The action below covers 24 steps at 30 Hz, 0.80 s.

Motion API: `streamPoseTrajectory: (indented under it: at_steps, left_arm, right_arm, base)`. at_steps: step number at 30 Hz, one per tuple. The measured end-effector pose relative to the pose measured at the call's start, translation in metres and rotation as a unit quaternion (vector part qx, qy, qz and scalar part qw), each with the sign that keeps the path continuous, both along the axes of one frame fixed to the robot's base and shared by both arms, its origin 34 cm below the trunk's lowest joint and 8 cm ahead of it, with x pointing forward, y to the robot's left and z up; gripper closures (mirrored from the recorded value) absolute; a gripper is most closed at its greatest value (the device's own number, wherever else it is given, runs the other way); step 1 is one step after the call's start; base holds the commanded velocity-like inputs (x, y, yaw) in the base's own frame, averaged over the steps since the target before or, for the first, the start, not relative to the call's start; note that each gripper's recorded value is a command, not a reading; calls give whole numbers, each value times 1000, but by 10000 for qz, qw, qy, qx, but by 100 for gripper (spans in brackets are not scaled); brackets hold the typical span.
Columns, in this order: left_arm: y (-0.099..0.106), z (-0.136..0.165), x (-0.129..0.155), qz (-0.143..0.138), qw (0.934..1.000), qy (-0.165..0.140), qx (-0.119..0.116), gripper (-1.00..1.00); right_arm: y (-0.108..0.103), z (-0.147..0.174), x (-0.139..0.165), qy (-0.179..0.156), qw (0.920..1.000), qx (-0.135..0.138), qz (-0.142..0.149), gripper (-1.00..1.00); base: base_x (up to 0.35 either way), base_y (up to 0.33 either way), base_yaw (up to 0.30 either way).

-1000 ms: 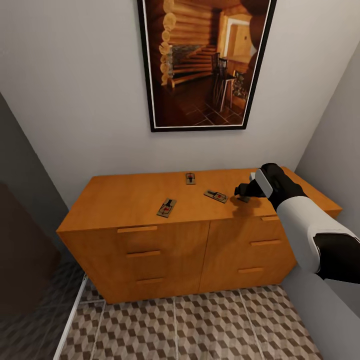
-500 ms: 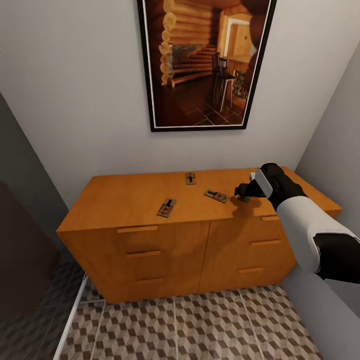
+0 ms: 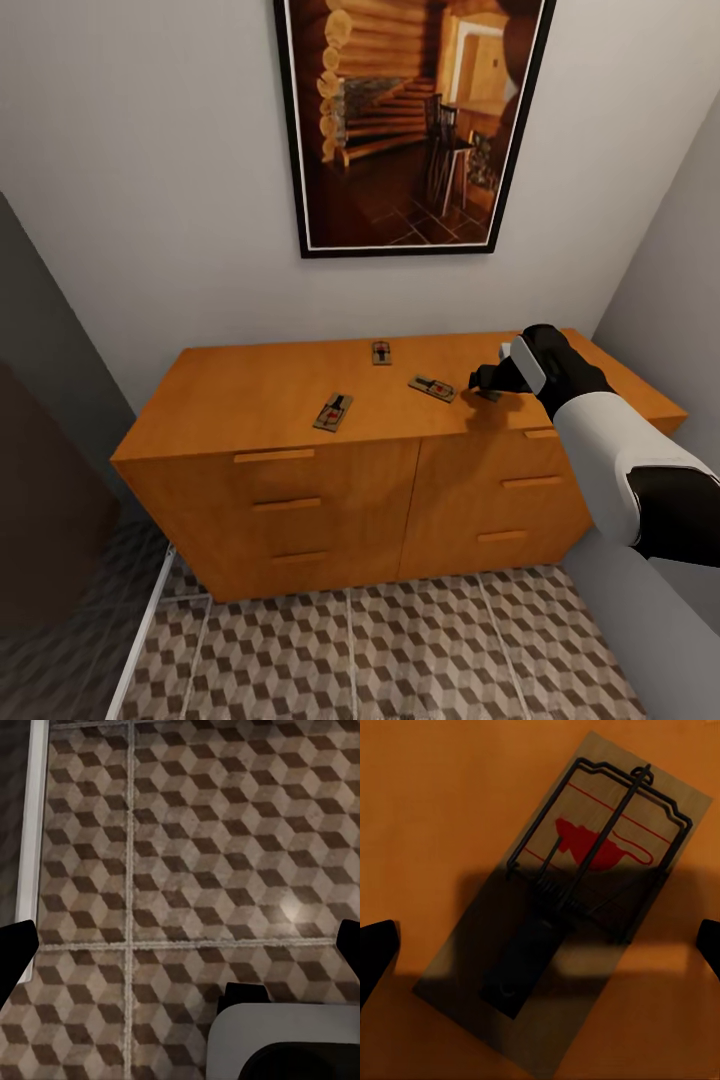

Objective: Take the four mousetraps from the cabinet in the bathroom and place them on the bathroom floor. Make sure all four end up on the same floor surface, and ensure that at least two of them are either under or directly next to the same bathroom sink.

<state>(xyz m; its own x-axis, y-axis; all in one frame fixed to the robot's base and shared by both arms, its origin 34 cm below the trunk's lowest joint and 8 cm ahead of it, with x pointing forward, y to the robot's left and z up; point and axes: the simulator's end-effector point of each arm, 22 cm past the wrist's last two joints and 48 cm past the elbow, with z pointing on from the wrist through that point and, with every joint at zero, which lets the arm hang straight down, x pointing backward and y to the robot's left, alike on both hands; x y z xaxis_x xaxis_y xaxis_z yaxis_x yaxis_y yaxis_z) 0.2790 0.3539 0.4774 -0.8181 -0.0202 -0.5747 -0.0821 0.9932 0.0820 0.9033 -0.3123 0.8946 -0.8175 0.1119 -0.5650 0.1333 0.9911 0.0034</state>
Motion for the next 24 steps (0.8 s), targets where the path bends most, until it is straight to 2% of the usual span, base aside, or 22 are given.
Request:
streamPoseTrajectory:
  at_steps: [24]
  left_arm:
    - [0, 0, -1, 3, 10000, 15, -1, -100]
  right_arm:
    - [0, 0, 1, -10, 10000, -1, 2, -100]
  base:
    - [0, 0, 0]
